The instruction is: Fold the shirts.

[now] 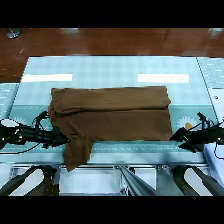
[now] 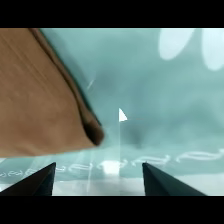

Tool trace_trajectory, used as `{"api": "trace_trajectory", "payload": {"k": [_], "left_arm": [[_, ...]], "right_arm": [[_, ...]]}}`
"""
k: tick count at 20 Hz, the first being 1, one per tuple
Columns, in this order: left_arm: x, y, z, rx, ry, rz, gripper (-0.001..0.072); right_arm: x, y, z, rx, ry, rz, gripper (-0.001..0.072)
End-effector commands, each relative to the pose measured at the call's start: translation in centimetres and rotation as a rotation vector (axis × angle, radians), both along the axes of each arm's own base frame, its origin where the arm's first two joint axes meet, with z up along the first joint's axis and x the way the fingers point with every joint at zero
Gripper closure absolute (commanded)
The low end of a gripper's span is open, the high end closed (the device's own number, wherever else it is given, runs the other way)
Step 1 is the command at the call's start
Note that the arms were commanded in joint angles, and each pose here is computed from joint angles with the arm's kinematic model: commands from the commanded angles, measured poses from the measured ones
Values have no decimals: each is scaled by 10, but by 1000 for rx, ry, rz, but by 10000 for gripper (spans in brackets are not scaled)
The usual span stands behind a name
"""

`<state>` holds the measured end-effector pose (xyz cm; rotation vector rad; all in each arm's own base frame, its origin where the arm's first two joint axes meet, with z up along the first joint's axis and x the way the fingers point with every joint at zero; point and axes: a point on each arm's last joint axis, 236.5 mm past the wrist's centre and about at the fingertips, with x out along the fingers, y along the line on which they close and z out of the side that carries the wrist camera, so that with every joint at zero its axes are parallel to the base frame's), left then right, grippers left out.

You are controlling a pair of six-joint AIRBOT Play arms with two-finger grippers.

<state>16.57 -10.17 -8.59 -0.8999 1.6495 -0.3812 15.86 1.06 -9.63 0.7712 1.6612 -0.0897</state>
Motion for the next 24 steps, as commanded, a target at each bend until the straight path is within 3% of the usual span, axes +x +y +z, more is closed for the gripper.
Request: {"api": "trace_trajectory", "payload": {"k": [1,8,9,10,11,12,17,24], "left_arm": [[3,-1,2,-9,-10,5,686],[4,-2,3,-10,-13,8,686],[5,-1,3,-9,-17,8,686],[8,0,4,-6,-25,8,685],[13,2,7,0,-39,8,686],[20,5,10,8,-59,9,685],[61,18,36,38,-165,30,687],[152,37,56,20,-308,217,687]], "right_arm": [[19,17,-7,57,-36,-17,92],[61,31,-10,155,-143,-128,103],[63,29,-9,148,-149,-125,178],[63,29,-9,147,-152,-119,340],[62,30,-8,153,-158,-101,558],[62,33,-6,167,-166,-81,682],[87,26,13,158,-261,-42,683],[171,18,56,122,-430,18,683]]}}
